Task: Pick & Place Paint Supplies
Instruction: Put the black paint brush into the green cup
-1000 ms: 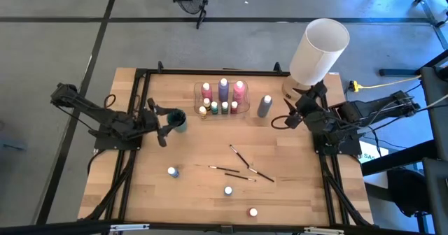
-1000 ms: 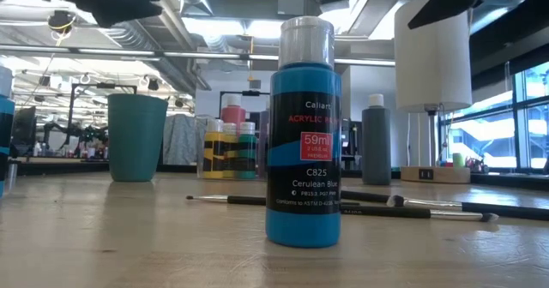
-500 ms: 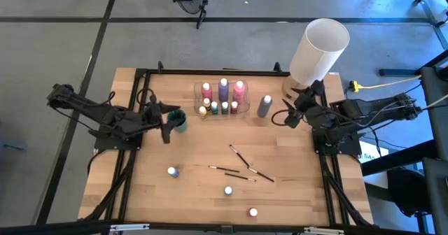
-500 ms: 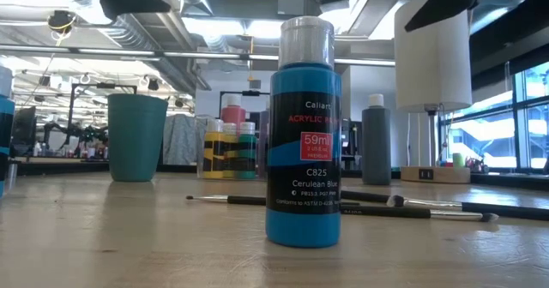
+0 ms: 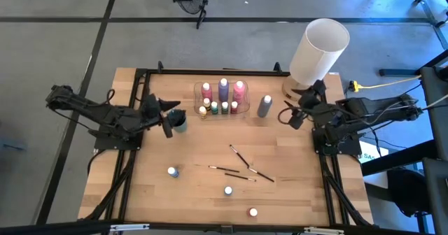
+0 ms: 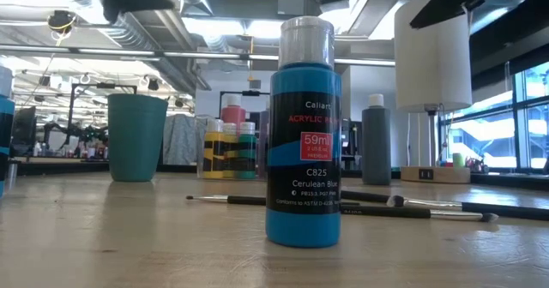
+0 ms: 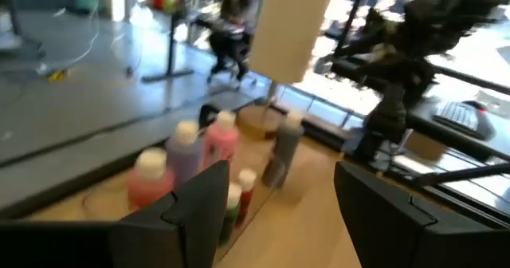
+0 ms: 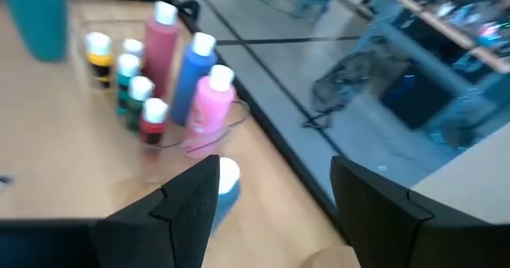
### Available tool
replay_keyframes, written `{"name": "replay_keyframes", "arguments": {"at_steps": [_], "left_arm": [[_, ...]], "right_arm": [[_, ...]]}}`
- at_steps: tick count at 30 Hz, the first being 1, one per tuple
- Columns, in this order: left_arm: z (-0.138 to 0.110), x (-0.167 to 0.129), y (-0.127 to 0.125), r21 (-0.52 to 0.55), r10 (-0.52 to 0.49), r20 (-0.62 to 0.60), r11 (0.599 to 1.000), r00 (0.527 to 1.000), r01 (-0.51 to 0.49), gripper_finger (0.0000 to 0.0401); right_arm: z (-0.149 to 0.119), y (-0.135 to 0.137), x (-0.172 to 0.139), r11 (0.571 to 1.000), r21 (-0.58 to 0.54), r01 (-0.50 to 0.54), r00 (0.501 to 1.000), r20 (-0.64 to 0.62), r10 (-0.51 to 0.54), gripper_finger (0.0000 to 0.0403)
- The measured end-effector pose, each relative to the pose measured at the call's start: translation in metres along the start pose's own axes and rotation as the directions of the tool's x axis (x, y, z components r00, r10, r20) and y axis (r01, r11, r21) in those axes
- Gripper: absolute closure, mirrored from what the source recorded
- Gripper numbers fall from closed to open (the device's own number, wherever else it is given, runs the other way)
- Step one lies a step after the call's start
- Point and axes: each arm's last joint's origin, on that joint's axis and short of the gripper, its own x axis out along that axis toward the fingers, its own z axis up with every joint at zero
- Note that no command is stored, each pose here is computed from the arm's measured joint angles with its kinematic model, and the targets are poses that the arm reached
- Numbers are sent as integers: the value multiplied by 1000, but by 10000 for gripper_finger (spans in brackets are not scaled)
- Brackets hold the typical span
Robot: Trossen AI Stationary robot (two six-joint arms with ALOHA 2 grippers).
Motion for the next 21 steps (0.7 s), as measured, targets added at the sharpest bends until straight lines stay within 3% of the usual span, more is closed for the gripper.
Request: {"name": "replay_keyframes", "arguments": {"at_steps": [3,6,8,12,15,21], "left_arm": [[9,6,-5,84,-139,30,987,990,136,177],[12,16,-13,185,-313,32,935,949,302,177],[12,25,-19,243,-359,0,905,933,348,177],[22,41,-26,319,-268,-34,910,963,265,177],[20,53,-29,446,-181,-85,872,980,200,177],[6,69,-37,515,-172,-186,822,967,245,177]], "right_arm": [[-4,-10,-9,997,48,-59,998,10,59,161],[-9,-20,-17,992,90,-93,996,17,92,161],[-13,-25,-21,987,116,-109,994,16,108,161],[-20,-31,-25,981,159,-108,994,-6,111,161],[-25,-30,-23,982,159,-104,994,-16,108,161],[-34,-24,-17,983,158,-95,994,-44,103,161]]}}
